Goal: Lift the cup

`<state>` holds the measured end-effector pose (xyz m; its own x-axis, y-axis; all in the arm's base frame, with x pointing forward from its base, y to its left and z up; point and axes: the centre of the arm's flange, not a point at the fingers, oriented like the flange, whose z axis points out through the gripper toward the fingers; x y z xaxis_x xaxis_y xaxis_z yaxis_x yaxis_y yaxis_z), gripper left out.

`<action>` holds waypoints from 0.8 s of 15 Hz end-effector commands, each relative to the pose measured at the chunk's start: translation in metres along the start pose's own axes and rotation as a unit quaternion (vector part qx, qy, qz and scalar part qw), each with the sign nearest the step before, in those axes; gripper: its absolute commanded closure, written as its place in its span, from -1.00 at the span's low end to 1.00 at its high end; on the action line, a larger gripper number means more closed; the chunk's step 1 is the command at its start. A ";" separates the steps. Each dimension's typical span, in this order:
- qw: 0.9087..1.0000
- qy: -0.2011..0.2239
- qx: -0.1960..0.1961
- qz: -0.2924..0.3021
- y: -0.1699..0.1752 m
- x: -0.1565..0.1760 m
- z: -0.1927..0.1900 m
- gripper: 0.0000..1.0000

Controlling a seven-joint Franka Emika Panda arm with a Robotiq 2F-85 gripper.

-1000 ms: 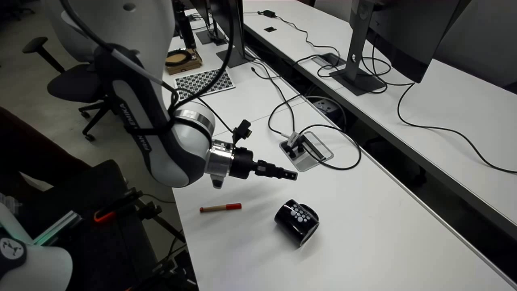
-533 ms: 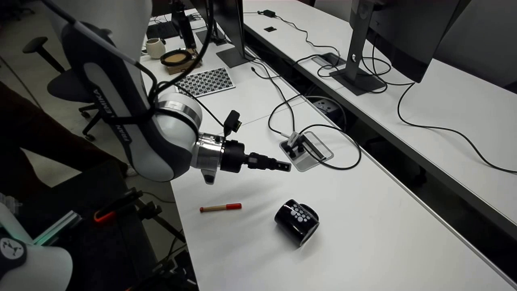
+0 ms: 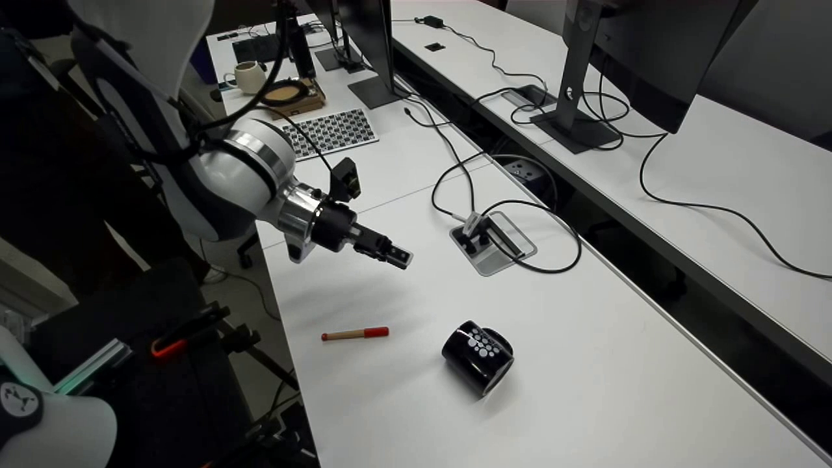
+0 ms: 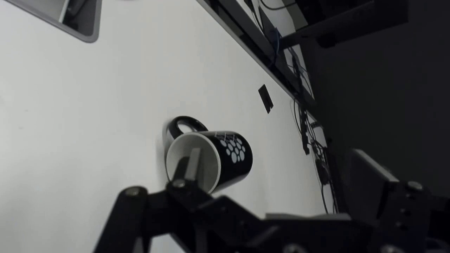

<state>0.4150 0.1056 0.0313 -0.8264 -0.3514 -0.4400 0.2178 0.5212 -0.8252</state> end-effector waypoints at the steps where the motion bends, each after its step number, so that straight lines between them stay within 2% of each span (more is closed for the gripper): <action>1: 0.996 0.048 0.078 -0.006 0.041 -0.025 -0.029 -1.00; 4: 0.987 0.059 0.152 -0.005 0.056 -0.037 -0.040 -1.00; 7: 0.977 0.071 0.202 0.004 0.065 -0.038 -0.031 -1.00; 12: 0.958 0.127 0.257 -0.004 0.059 -0.023 0.021 -1.00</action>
<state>0.4399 0.1490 0.0052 -0.8865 -0.1929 -0.4206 0.4022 0.1280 -0.9066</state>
